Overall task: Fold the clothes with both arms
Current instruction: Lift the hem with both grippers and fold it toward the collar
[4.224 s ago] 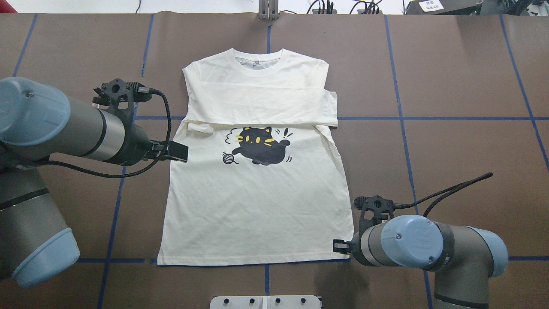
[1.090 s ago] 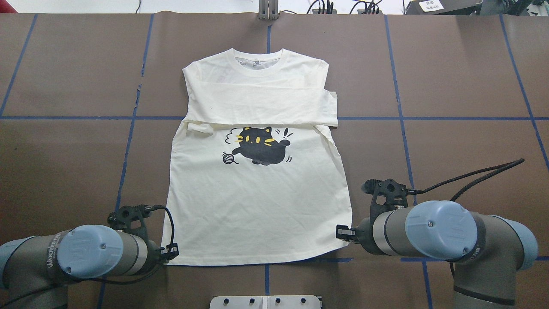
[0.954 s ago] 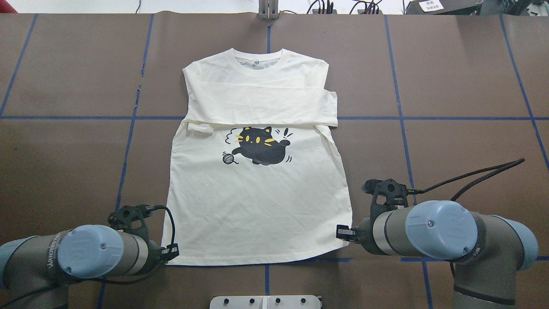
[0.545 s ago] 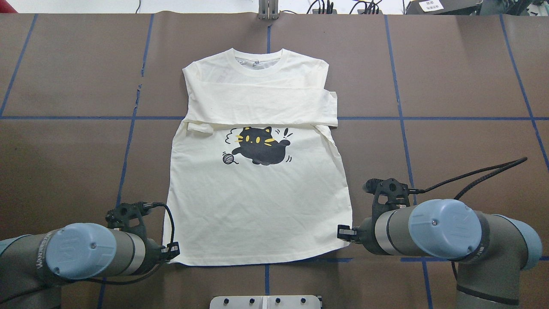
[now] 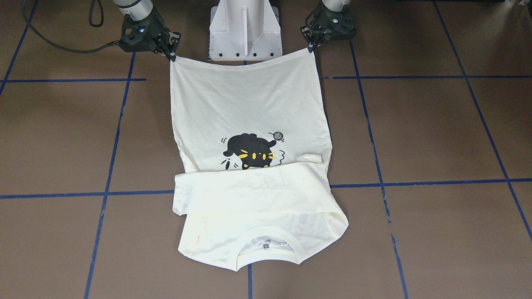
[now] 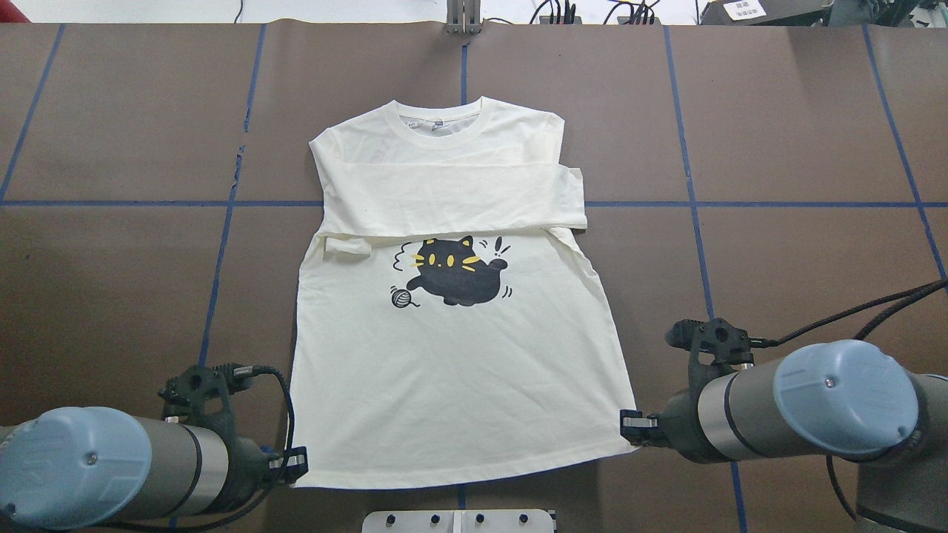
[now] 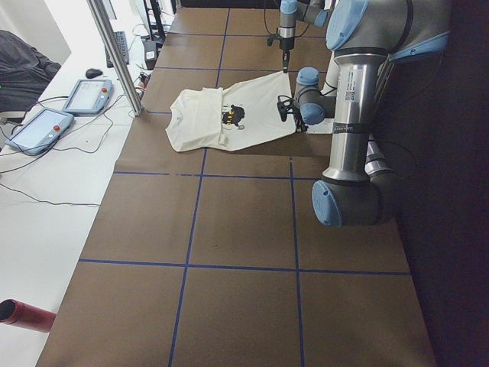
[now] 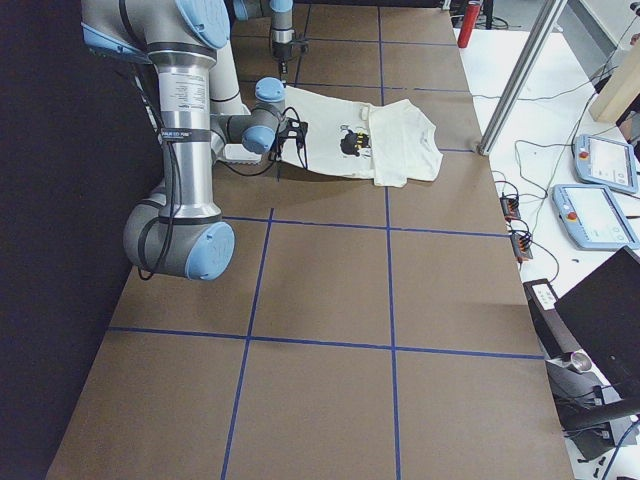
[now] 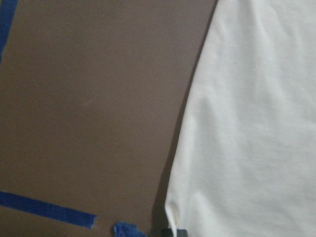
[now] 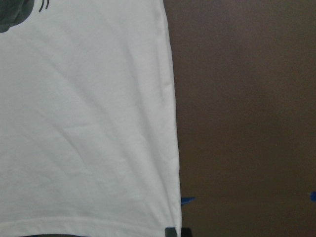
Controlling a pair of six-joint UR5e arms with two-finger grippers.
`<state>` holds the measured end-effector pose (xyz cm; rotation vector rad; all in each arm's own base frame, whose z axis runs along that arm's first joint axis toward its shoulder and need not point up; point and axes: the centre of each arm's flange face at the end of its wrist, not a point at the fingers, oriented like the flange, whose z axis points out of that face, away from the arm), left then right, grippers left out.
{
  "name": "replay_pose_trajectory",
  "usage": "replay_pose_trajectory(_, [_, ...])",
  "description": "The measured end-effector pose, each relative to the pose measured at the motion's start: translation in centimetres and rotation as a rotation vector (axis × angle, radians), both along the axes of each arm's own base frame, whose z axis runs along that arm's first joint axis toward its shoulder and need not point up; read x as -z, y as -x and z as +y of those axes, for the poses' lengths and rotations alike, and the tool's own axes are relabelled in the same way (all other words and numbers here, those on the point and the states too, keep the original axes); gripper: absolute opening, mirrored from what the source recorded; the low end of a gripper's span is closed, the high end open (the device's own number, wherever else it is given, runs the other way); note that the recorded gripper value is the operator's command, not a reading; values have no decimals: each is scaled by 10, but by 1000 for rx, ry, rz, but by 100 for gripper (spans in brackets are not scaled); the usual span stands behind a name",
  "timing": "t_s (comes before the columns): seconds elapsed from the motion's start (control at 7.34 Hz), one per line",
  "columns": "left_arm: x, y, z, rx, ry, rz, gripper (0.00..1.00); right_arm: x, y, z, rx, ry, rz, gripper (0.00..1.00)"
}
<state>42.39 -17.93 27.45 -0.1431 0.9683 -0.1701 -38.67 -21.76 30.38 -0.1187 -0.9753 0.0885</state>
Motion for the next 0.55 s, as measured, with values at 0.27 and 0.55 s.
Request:
replay_pose_trajectory(0.27, [18, 4, 35, -93, -24, 35, 0, 11, -31, 30, 87, 34, -27, 0])
replay_pose_trajectory(0.55, [30, 7, 52, -145, -46, 67, 0, 18, -43, 41, 124, 45, -43, 0])
